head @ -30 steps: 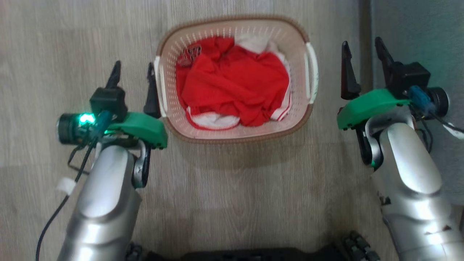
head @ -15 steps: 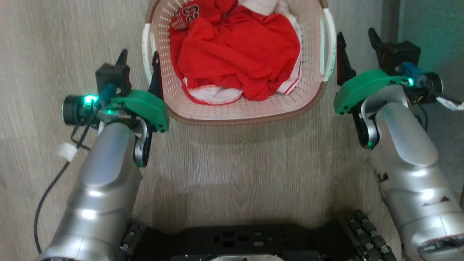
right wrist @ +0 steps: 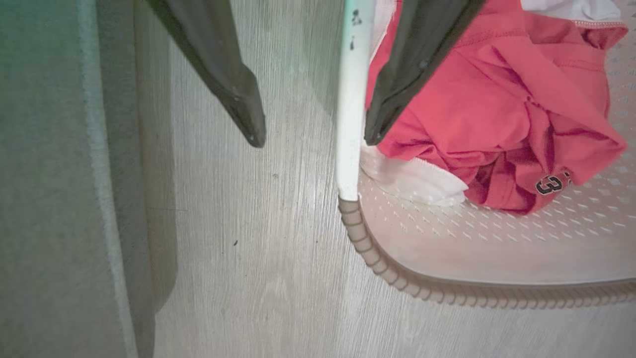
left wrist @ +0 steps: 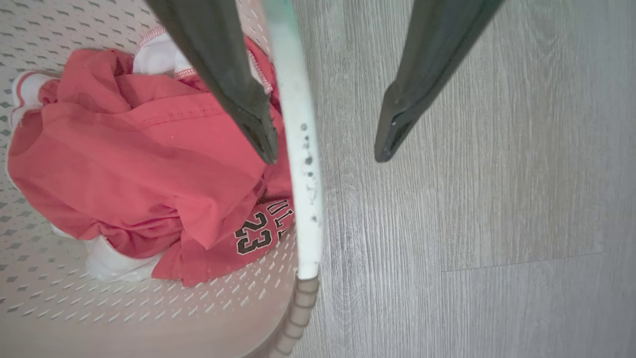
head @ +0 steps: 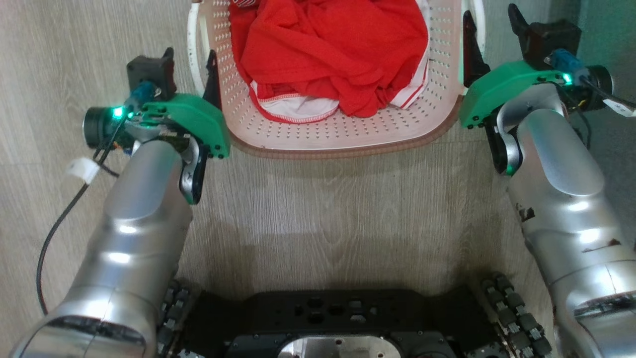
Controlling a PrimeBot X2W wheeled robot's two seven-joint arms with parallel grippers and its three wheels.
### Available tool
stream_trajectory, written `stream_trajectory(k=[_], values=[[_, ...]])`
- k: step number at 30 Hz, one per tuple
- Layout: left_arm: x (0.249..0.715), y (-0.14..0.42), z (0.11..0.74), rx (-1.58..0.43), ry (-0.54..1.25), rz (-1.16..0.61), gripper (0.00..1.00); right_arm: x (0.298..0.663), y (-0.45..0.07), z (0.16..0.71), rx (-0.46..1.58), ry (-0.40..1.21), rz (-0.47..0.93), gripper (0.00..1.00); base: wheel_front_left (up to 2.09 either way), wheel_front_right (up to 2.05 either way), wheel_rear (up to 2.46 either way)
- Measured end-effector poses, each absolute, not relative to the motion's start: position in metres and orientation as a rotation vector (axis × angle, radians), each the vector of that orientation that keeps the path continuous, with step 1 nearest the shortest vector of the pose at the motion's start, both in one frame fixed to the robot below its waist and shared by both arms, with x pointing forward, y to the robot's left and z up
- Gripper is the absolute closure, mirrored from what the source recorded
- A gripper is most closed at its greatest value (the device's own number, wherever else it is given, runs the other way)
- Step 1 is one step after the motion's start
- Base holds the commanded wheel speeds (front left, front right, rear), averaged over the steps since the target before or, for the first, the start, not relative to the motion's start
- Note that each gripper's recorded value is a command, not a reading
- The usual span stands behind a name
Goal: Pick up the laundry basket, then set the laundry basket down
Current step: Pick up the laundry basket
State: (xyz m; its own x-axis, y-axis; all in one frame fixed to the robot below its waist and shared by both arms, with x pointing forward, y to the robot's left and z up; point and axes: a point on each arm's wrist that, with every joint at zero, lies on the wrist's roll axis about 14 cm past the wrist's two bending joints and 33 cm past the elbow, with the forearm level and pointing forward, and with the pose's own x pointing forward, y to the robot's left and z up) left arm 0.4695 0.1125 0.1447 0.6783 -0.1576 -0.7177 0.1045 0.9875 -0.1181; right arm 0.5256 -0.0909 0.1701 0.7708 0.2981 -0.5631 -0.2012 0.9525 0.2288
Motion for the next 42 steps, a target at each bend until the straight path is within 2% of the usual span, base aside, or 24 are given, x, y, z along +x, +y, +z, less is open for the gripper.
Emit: stream_trajectory(k=[14, 15, 17, 18, 20, 21, 22, 24, 25, 26, 27, 42], values=[[0.471, 0.098, 0.132, -0.079, 0.847, -0.196, 0.0, 0.523, -0.079, 0.15, 0.161, 0.685, 0.309, 0.0, 0.0, 0.0, 0.0], [0.47, 0.098, 0.131, -0.079, 0.852, -0.197, 0.02, 0.521, -0.078, 0.148, 0.161, 0.692, 0.311, 0.0, 0.0, 0.0, 0.0], [0.469, 0.097, 0.129, -0.078, 0.858, -0.197, 0.13, 0.52, -0.077, 0.146, 0.162, 0.702, 0.314, 0.0, 0.0, 0.0, 0.0], [0.47, 0.097, 0.129, -0.077, 0.858, -0.197, 0.18, 0.52, -0.077, 0.145, 0.161, 0.703, 0.315, 0.09, 0.0, 0.0, 0.0], [0.471, 0.094, 0.128, -0.078, 0.858, -0.205, 0.33, 0.521, -0.076, 0.144, 0.167, 0.705, 0.313, 0.37, 0.0, 0.0, 0.0], [0.47, 0.094, 0.128, -0.079, 0.86, -0.205, 0.47, 0.52, -0.076, 0.143, 0.168, 0.709, 0.313, 0.51, 0.0, 0.0, 0.0], [0.47, 0.094, 0.127, -0.079, 0.863, -0.206, 0.47, 0.52, -0.076, 0.142, 0.17, 0.712, 0.313, 0.51, 0.0, 0.0, 0.0], [0.468, 0.093, 0.126, -0.077, 0.868, -0.212, 0.58, 0.519, -0.074, 0.141, 0.172, 0.72, 0.319, 0.65, 0.0, 0.0, 0.0], [0.467, 0.092, 0.126, -0.07, 0.87, -0.215, 0.74, 0.519, -0.073, 0.141, 0.173, 0.723, 0.322, 0.74, 0.0, 0.0, 0.0], [0.468, 0.093, 0.126, -0.07, 0.872, -0.209, 0.93, 0.518, -0.072, 0.14, 0.174, 0.726, 0.325, 0.9, 0.0, 0.0, 0.0], [0.469, 0.093, 0.126, -0.076, 0.871, -0.204, 1.0, 0.518, -0.071, 0.14, 0.182, 0.729, 0.322, 1.0, 0.0, 0.0, 0.0], [0.472, 0.09, 0.141, -0.069, 0.858, -0.213, 1.0, 0.517, -0.072, 0.153, 0.194, 0.746, 0.317, 1.0, 0.0, 0.0, 0.0]])
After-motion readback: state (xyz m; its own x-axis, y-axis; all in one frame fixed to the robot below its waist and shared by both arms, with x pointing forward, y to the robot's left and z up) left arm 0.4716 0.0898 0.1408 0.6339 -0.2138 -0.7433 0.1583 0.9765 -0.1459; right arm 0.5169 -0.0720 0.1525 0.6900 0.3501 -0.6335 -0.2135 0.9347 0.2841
